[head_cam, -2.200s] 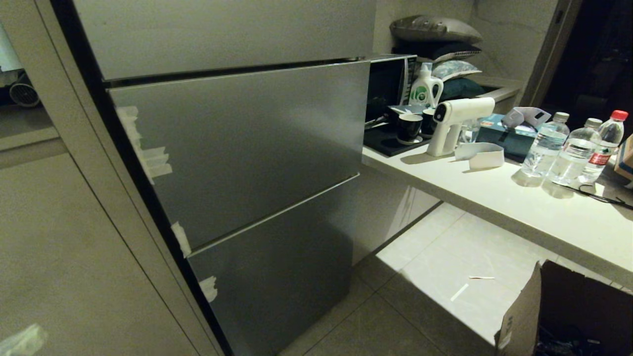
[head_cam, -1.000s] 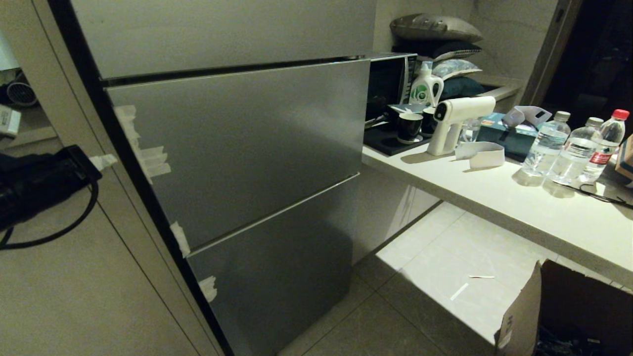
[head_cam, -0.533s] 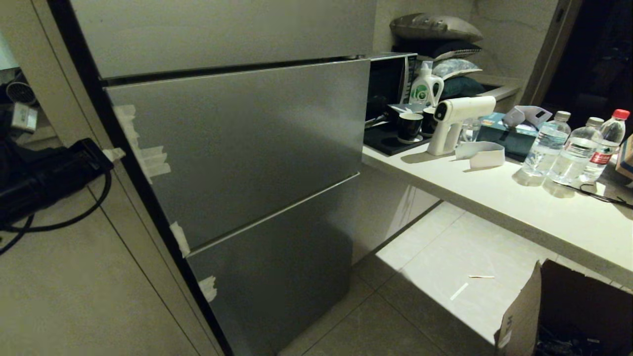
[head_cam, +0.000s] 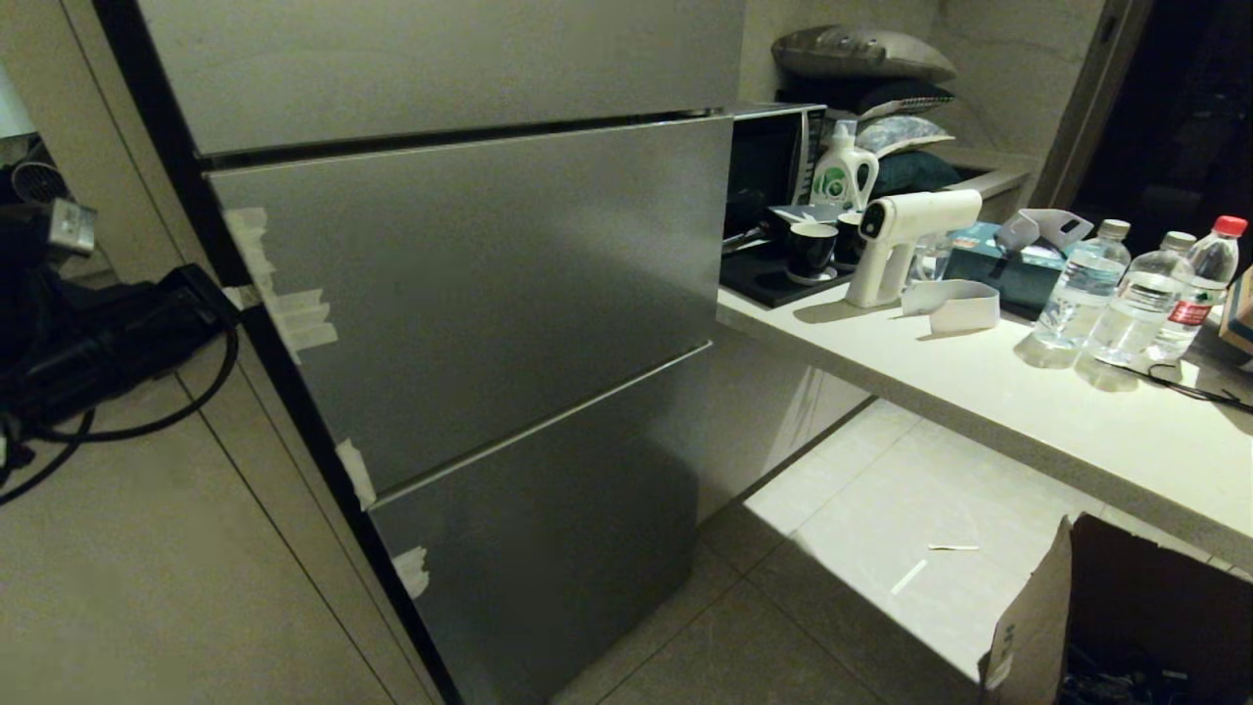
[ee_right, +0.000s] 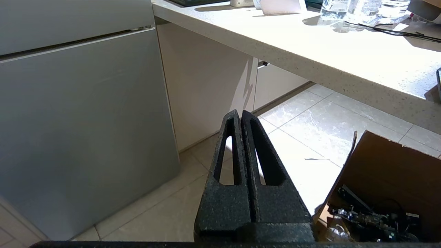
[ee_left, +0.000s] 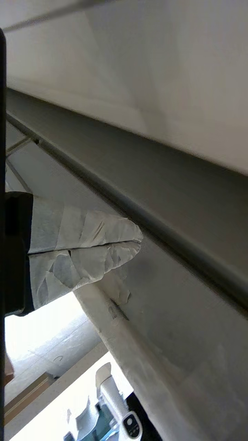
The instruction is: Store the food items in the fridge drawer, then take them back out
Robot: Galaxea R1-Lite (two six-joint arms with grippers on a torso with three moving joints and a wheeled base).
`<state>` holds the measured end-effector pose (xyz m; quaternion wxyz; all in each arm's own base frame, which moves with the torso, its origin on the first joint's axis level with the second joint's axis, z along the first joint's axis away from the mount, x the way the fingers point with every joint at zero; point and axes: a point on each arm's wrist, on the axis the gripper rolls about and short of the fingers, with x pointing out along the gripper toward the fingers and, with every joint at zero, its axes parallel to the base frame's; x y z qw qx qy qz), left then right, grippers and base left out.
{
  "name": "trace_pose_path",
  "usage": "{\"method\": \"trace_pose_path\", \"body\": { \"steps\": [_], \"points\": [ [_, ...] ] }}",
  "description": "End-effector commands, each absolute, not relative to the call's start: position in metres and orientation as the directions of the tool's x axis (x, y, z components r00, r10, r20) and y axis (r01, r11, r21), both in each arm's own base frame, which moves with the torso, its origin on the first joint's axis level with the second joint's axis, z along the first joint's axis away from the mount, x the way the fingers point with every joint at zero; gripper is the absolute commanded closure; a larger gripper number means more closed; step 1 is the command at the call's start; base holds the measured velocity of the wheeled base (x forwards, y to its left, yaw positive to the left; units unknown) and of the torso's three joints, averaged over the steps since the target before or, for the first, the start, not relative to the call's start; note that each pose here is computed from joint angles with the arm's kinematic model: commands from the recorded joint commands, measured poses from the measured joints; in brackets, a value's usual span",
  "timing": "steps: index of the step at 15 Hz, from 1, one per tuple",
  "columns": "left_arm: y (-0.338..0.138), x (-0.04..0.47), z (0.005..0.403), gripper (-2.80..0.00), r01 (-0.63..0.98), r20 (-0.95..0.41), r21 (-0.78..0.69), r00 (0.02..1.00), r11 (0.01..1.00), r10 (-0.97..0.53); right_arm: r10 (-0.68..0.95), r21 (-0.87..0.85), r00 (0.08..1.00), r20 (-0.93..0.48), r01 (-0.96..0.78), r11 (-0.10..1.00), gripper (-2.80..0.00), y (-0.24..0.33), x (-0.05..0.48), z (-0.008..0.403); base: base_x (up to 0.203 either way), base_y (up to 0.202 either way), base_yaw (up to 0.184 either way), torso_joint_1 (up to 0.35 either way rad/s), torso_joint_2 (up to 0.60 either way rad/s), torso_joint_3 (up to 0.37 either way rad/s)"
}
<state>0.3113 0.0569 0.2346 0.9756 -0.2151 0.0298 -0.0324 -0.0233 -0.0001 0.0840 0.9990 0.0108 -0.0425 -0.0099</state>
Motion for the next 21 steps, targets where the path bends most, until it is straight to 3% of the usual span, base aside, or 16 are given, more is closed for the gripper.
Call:
{"method": "trace_pose_path", "body": {
  "steps": [1, 12, 21],
  "points": [
    [0.053, 0.313, 0.234, 0.00, 0.064, -0.044, -0.425, 0.995, 0.903, -0.091, -0.021, 0.022, 0.998, 0.055, 0.020, 1.000, 0.00, 0.000, -0.021, 0.076, 0.000, 0.000, 0.000, 0.000, 0.00, 0.000],
    [0.018, 0.304, 0.233, 0.00, 0.160, -0.050, -0.449, 0.978, 0.879, -0.204, -0.021, 0.022, 0.998, 0.055, 0.020, 1.000, 0.00, 0.000, -0.021, 0.076, 0.000, 0.000, 0.000, 0.000, 0.00, 0.000],
    [-0.009, 0.247, 0.237, 0.00, 0.249, -0.032, -0.443, 0.956, 0.862, -0.292, -0.021, 0.022, 0.998, 0.055, 0.020, 1.000, 0.00, 0.000, -0.021, 0.076, 0.000, 0.000, 0.000, 0.000, 0.00, 0.000]
  ]
}}
